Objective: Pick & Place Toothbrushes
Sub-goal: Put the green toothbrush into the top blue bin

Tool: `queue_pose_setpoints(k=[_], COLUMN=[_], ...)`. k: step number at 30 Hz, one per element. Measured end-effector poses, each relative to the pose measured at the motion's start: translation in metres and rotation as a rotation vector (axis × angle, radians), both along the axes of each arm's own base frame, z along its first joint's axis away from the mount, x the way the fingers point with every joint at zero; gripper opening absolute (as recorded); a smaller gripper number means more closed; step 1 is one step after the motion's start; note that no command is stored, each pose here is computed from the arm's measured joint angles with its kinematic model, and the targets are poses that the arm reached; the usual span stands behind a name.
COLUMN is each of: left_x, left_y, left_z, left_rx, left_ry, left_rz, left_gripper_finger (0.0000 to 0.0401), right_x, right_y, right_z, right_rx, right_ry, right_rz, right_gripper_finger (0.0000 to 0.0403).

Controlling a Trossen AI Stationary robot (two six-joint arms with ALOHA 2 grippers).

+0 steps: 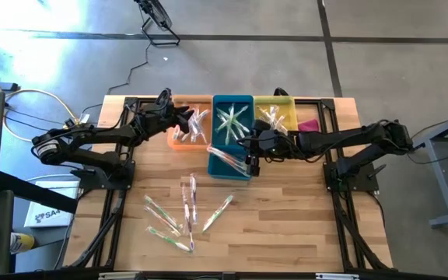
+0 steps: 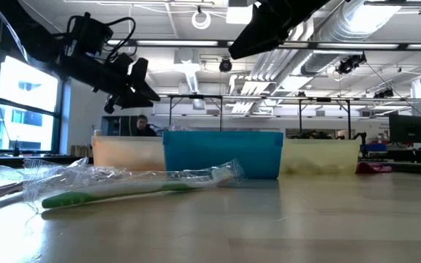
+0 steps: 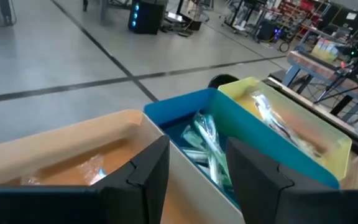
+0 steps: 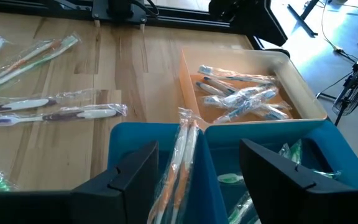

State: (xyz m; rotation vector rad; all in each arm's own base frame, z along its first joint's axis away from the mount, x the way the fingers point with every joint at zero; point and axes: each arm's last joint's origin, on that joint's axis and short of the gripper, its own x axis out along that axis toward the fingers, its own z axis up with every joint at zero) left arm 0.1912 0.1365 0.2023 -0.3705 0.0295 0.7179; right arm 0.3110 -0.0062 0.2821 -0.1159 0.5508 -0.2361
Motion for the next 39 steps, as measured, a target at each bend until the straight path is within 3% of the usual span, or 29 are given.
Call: queue_pose_setpoints(k=[5, 12, 20, 24, 29, 39], left_x=[0.0, 0.002, 0.009, 0.009, 0.007, 0.01], left_y=[0.0, -0.004, -0.033, -0.049, -0.059, -0.072], left_z=[0.0, 0.001, 0.016, 0.018, 0.016, 0.018], left_rx=[-0.04, -0.052, 0.063, 0.081, 0.053, 0.088], left_ry=[-0.033, -0.04, -0.026, 0.022, 0.078, 0.086], left_rz=[0.001, -0.122, -0.256, -0.251, -0.236, -0.299], left_gripper_finger=[0.0155, 0.0144, 0.0092, 0.0064, 0.0039, 0.0012], right_x=[0.0, 0.0, 0.0, -0.003, -0.01, -0.016], right_y=[0.0, 0.0, -0.001, -0.002, -0.002, -0.003], right_z=[0.0, 0.0, 0.0, -0.004, -0.013, -0.015], right_rx=[0.0, -0.001, -0.019, -0.039, -0.048, -0.113], right_ry=[0.0, -0.003, 0.005, 0.056, 0.179, 0.255], right_rz=[0.0, 0.0, -0.005, -0.043, -0.047, 0.002], right_gripper_finger=[0.0215, 0.0215, 0.0215, 0.0206, 0.0162, 0.0012])
